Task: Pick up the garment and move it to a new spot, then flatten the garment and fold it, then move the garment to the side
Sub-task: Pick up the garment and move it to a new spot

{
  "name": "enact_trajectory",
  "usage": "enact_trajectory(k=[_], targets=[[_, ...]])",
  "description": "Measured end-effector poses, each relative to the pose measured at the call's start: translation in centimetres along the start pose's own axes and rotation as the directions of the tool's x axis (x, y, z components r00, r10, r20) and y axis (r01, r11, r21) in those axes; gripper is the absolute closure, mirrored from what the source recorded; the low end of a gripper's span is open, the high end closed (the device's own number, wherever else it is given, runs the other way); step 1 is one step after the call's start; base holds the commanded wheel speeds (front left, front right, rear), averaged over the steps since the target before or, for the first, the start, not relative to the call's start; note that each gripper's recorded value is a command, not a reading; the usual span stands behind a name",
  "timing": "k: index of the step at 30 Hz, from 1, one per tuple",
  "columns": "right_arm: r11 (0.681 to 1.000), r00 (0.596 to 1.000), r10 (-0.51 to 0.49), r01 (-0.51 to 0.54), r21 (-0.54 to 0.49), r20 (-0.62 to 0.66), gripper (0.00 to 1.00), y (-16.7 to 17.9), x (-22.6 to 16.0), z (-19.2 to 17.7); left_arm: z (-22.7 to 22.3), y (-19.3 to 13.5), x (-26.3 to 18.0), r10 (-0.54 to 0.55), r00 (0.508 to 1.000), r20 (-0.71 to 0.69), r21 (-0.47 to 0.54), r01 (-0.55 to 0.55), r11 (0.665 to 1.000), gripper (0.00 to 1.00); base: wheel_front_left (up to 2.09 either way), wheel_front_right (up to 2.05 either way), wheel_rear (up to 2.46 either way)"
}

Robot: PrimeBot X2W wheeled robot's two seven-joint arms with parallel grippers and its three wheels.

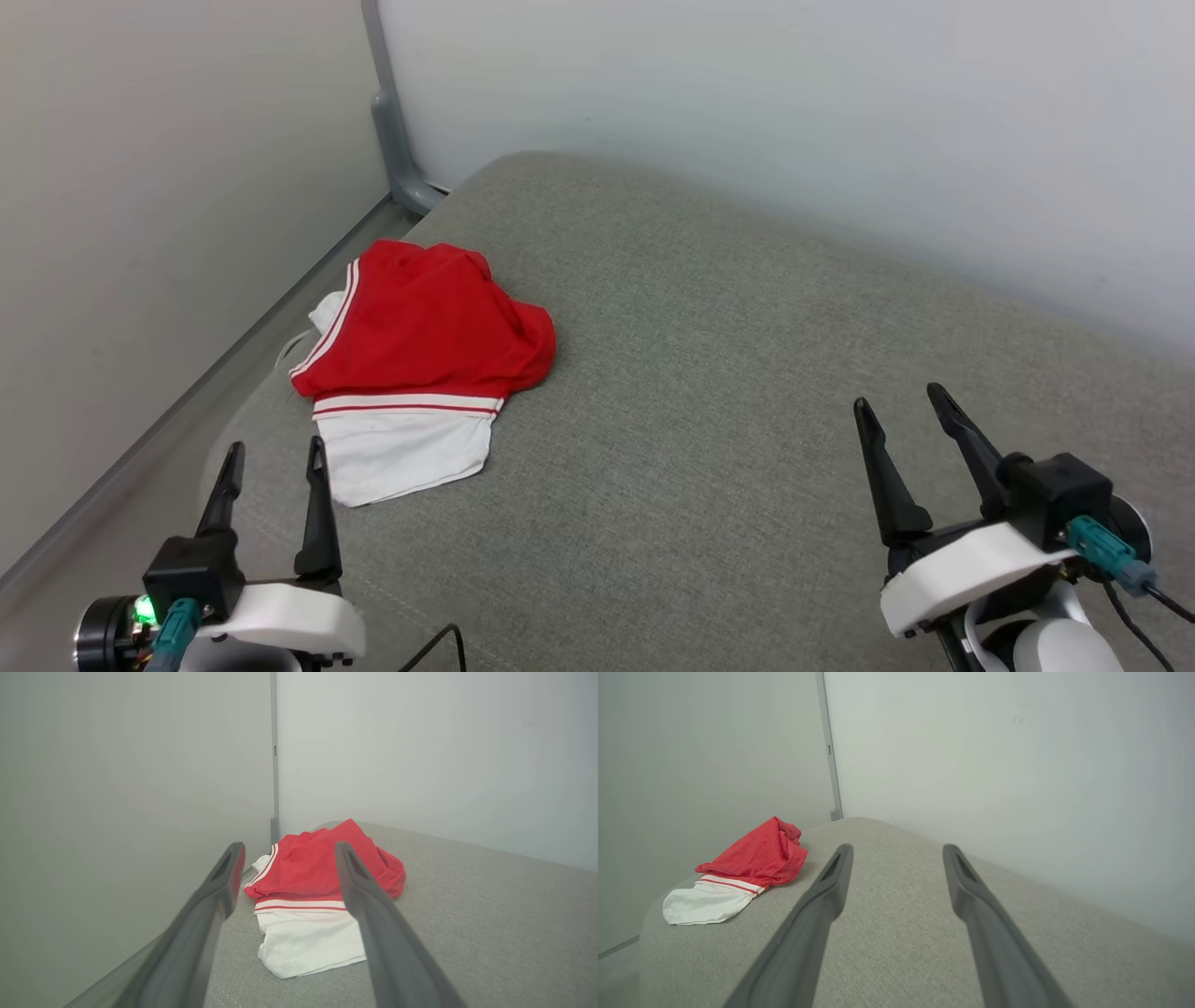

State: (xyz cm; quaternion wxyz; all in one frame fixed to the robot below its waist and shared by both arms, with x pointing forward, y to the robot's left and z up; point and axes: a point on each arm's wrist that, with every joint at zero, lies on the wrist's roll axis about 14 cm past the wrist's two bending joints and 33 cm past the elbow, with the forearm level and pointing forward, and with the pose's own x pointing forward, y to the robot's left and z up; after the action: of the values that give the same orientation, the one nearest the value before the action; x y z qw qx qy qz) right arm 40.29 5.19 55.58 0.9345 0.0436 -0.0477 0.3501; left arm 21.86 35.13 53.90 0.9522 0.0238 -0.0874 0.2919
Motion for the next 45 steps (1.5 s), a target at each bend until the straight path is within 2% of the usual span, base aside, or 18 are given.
enact_trajectory(k=[10, 16, 19, 20, 23, 28, 31, 36, 42, 45], targets=[[0.999, 0.999, 0.033, -0.033, 0.001, -0.01, 0.0, 0.8, 1.2, -0.6, 0.1, 0.8, -0.3, 0.028, 1.0, -0.001, 0.017, -0.028, 0.999, 0.0, 0.0, 0.0, 0.0], [1.0, 1.0, 0.005, -0.005, -0.009, -0.012, 0.0, -0.2, 1.0, -0.6, 0.8, 0.1, 1.2, -0.023, 1.0, 0.019, 0.032, 0.022, 0.999, 0.0, 0.0, 0.0, 0.0], [1.0, 0.999, -0.027, 0.027, -0.01, -0.022, 0.0, -1.2, 0.5, -0.8, 1.7, -0.8, 3.2, -0.076, 0.997, 0.019, 0.034, 0.075, 0.997, 0.0, 0.0, 0.0, 0.0], [0.999, 0.998, -0.053, 0.053, -0.012, -0.034, 0.0, -2.2, 0.2, -1.1, 3.1, -1.9, 5.7, -0.13, 0.991, 0.028, 0.042, 0.128, 0.991, 0.0, 0.0, 0.0, 0.0], [0.997, 0.996, -0.077, 0.076, -0.02, -0.037, 0.0, -3.2, 0.1, -1.1, 4.2, -3.0, 8.4, -0.172, 0.985, 0.026, 0.041, 0.171, 0.984, 0.0, 0.0, 0.0, 0.0], [0.99, 0.989, -0.142, 0.141, -0.023, -0.045, 0.0, -5.9, -0.2, -1.5, 3.8, -5.6, 13.3, -0.234, 0.97, -0.073, 0.027, 0.236, 0.971, 0.0, 0.0, 0.0, 0.0], [0.982, 0.981, -0.186, 0.185, -0.023, -0.054, 0.0, -7.7, -0.7, -2.1, 1.9, -6.7, 15.8, -0.255, 0.948, -0.188, 0.034, 0.266, 0.963, 0.0, 0.0, 0.0, 0.0], [0.966, 0.963, -0.258, 0.258, -0.022, -0.073, 0.0, -10.6, -1.5, -3.3, -3.0, -7.5, 18.6, -0.248, 0.876, -0.414, 0.039, 0.289, 0.957, 0.0, 0.0, 0.0, 0.0], [0.944, 0.938, -0.33, 0.33, -0.019, -0.106, 0.0, -13.5, -2.7, -5.2, -10.5, -8.0, 18.8, -0.205, 0.708, -0.675, 0.023, 0.297, 0.955, 0.0, 0.0, 0.0, 0.0], [0.935, 0.927, -0.354, 0.355, -0.012, -0.126, 0.0, -14.6, -3.1, -6.3, -14.1, -7.7, 17.8, -0.169, 0.604, -0.779, 0.021, 0.294, 0.956, 0.0, 0.0, 0.0, 0.0]])
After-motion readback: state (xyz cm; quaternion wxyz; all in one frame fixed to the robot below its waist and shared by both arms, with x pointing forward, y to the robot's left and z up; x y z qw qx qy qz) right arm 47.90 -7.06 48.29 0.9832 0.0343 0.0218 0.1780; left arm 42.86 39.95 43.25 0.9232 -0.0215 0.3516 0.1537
